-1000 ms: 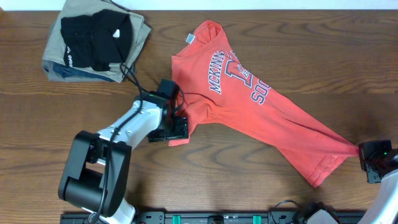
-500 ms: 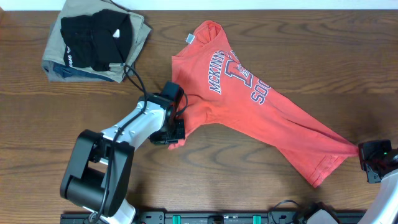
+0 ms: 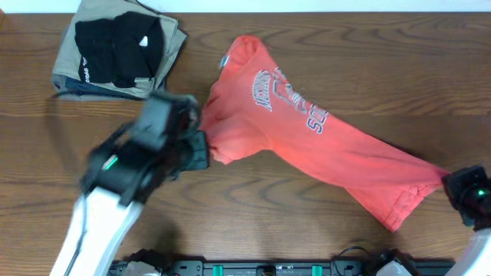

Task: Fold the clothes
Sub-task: 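Lift the shirt with both grippers and lay it flat, stretched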

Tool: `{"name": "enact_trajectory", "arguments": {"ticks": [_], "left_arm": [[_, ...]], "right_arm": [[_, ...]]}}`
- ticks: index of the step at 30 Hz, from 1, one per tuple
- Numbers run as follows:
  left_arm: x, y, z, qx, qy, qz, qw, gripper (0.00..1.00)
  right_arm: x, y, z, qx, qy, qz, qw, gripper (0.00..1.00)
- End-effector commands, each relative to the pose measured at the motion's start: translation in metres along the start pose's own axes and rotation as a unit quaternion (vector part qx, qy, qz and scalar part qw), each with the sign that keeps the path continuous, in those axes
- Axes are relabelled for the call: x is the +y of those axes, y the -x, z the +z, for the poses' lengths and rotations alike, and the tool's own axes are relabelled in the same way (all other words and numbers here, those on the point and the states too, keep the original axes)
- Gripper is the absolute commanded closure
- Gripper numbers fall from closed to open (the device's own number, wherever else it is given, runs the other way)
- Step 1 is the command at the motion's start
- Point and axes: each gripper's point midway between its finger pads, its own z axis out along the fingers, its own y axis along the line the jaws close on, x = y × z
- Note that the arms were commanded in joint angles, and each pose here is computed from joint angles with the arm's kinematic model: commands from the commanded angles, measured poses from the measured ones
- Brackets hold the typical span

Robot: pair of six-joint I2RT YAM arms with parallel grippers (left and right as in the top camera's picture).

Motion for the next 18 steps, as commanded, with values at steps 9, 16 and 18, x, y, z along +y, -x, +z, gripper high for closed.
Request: {"name": "enact_trajectory", "arguments": {"ticks": [9,16,18], "left_arm": [[-0.025,0.025,-0.210,-0.252,-0.080,0.022,0.964,0.94],[-0.032,0.038,-0.300,-0.360,-0.102,0.023,0.927,0.95],[-0.026,0.048,-0.315,-0.392,-0.081,0.020,0.916,0.94]], "right_arm": [[0.070,0.011,-0.115,-0.056,0.061,-0.131,0.988,0.99],[0.103,0.032,-0.183,-0.114,0.063,-0.168,0.977,0.99],[0.108,0.040,-0.193,-0.123,0.058,-0.168,0.976,0.99]]}}
